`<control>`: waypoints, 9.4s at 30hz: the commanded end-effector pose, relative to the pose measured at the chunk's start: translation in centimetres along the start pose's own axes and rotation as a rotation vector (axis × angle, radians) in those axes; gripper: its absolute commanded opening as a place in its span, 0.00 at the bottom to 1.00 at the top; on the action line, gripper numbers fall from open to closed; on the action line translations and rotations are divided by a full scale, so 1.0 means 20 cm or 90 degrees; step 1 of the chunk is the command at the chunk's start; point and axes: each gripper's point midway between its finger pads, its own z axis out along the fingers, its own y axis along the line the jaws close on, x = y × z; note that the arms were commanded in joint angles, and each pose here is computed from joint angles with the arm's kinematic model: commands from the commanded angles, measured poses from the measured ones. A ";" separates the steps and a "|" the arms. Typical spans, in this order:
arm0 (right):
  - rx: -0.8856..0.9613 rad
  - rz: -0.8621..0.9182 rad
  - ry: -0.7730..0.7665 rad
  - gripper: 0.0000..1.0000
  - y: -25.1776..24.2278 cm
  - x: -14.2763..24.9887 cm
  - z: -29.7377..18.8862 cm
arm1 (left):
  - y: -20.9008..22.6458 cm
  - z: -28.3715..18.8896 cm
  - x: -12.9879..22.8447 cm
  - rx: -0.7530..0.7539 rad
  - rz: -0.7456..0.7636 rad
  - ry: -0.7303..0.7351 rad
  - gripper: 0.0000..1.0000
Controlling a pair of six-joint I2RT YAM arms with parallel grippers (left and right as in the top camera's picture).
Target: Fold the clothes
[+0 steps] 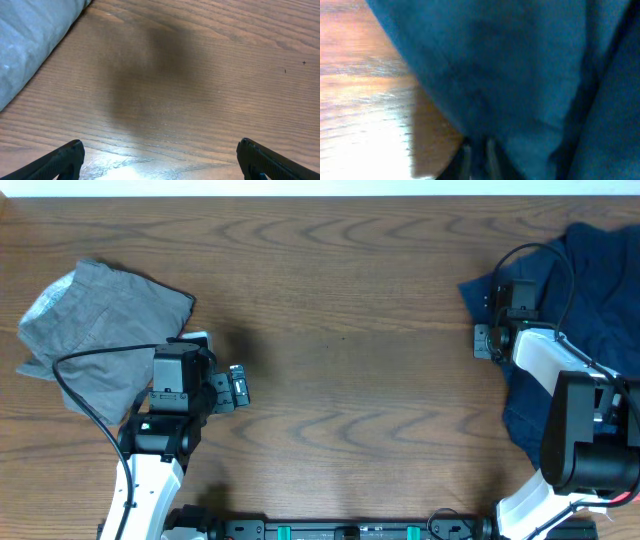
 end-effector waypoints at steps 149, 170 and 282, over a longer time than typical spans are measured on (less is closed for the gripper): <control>-0.150 0.093 0.057 0.96 0.04 -0.19 -0.98 | -0.98 0.43 0.22 0.382 -0.089 0.201 0.06; -0.148 0.100 0.065 0.86 0.02 -0.18 -0.98 | -0.16 0.17 -0.60 0.202 -0.254 0.046 0.98; -0.296 0.200 0.480 0.74 0.40 0.60 -0.59 | 0.20 -0.01 0.40 -0.116 -0.393 0.340 0.06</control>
